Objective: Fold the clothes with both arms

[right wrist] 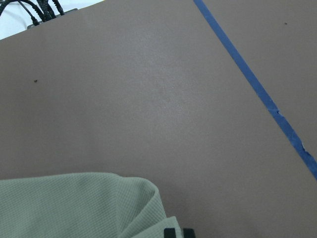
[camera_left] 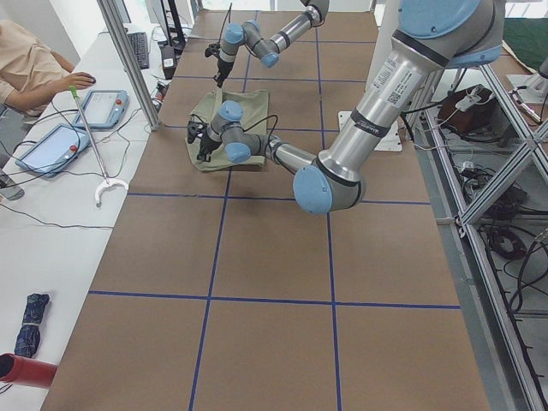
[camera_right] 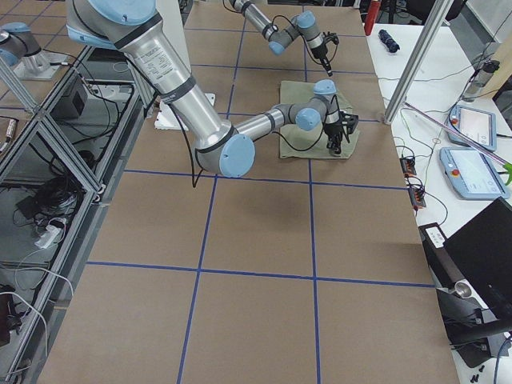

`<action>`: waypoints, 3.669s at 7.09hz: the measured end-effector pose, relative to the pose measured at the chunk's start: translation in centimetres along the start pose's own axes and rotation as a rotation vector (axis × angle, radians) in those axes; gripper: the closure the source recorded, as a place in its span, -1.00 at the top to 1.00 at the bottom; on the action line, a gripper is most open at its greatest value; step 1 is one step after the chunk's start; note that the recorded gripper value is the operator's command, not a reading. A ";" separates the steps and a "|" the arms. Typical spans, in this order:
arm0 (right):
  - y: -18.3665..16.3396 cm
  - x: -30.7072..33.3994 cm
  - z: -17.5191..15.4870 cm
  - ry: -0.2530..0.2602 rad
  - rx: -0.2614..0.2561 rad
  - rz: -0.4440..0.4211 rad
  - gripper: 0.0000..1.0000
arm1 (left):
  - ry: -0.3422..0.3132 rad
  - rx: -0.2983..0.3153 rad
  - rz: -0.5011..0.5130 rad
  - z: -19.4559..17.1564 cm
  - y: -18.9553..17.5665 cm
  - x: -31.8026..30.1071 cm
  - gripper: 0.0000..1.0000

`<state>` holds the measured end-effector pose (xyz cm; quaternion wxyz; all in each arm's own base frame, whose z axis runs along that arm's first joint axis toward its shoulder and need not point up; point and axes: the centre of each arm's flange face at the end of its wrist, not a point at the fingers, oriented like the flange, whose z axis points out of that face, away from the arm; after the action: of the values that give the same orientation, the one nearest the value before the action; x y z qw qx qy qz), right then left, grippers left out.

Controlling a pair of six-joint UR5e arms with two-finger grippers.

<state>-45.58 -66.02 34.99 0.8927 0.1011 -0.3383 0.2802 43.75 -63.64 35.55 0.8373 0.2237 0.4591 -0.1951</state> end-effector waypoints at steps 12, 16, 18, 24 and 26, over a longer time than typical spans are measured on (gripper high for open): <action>15.5 12.0 -5.6 -0.075 -0.296 0.137 0.32 | 0.164 -0.013 0.020 -1.4 1.8 -3.9 0.18; 16.9 11.5 -5.0 -0.070 -0.273 0.124 -1.00 | 0.157 -0.014 0.020 -1.3 1.8 -4.6 0.18; 16.8 12.2 -5.0 -0.066 -0.269 0.122 -1.00 | 0.155 -0.015 0.020 -1.3 1.9 -4.8 0.17; 23.3 17.2 -13.4 -0.132 -0.363 0.084 -1.00 | 0.219 -0.034 0.027 -4.3 2.6 -3.7 0.38; 29.2 19.1 -17.7 -0.128 -0.477 0.094 -1.00 | 0.289 -0.161 -0.037 -7.9 4.8 -3.6 0.46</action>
<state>-40.72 -27.19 34.06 0.8539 -0.1108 -0.4552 0.2267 39.13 -54.87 35.77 0.7741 0.1731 0.5929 -0.1390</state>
